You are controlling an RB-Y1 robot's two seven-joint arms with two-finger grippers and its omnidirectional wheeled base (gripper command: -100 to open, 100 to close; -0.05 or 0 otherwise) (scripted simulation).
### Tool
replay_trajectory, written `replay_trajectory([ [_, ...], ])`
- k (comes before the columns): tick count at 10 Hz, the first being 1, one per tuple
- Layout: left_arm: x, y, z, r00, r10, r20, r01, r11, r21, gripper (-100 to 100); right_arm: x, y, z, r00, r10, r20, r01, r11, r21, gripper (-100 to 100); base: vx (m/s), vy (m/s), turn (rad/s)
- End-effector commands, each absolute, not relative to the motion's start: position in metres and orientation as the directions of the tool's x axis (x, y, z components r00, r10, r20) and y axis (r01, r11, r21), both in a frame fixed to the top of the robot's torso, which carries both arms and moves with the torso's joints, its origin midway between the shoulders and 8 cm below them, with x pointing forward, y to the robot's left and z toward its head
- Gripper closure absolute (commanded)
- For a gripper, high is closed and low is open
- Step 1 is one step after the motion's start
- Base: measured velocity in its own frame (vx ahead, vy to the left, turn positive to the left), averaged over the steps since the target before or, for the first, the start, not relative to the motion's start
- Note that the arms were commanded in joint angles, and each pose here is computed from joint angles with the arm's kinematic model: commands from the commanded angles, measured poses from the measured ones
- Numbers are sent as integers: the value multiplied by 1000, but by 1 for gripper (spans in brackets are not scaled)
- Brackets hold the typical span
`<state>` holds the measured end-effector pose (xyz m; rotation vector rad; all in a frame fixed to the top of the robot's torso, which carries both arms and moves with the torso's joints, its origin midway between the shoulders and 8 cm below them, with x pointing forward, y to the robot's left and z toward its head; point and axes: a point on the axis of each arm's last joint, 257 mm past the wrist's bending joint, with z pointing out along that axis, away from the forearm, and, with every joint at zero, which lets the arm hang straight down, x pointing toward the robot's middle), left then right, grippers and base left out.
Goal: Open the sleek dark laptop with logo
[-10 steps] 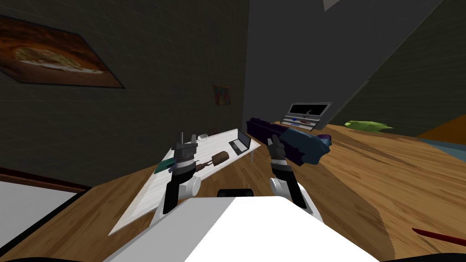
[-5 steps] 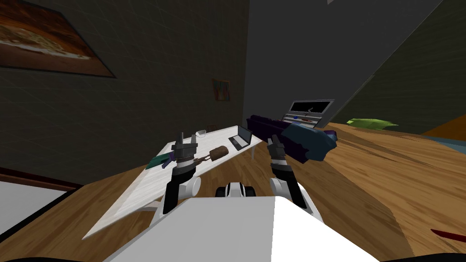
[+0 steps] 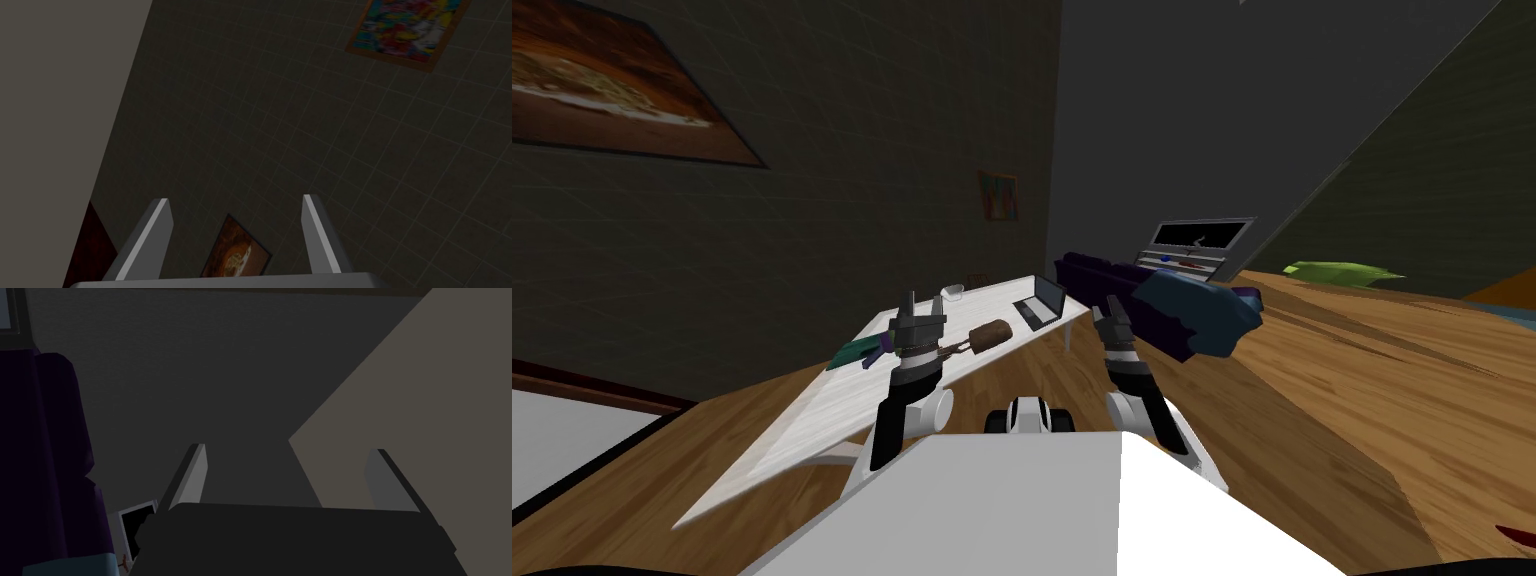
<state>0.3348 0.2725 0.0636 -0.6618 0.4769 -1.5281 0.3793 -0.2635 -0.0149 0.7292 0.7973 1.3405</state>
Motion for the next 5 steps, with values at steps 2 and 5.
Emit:
replay_trajectory([
  [2,335,273,64,9,-993,119,749,-73,-659,0,388,-252,-25,-62,996,59,-530,-83,844,-100,58,-75,51],
  [5,335,273,64,9,-993,119,749,-73,-659,0,393,-245,-30,-131,977,167,-509,-211,834,-100,62,-86,52],
])
